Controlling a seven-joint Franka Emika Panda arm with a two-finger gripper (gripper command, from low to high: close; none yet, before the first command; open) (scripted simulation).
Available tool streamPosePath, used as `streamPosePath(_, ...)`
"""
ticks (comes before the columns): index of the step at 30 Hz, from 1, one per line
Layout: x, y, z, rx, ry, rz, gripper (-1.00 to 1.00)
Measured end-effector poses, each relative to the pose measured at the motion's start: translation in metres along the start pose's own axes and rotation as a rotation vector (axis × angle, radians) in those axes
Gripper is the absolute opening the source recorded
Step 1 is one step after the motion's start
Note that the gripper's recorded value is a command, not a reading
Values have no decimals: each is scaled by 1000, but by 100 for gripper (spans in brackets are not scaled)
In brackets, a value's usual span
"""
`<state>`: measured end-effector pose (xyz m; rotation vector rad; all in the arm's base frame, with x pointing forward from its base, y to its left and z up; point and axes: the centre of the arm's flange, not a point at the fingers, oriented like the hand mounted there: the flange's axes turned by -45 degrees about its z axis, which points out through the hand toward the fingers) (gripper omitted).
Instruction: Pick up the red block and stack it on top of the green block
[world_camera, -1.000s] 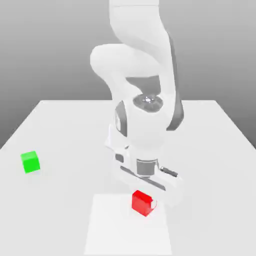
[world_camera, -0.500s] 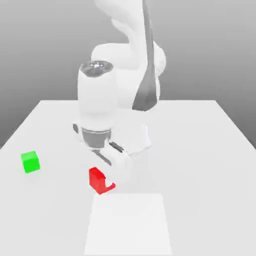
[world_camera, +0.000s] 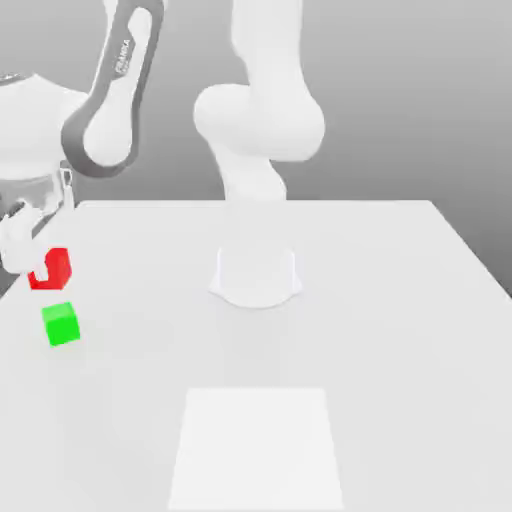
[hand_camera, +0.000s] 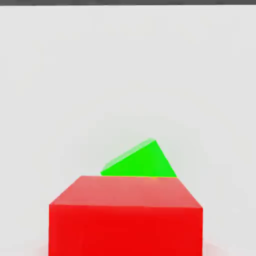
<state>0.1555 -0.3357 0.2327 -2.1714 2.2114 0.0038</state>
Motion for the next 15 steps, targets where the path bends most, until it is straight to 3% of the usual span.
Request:
streamPosePath(8,-2,-4,33,22,-40,-3,-100)
streamPosePath(15,0,3,51,0,-14,7,-100)
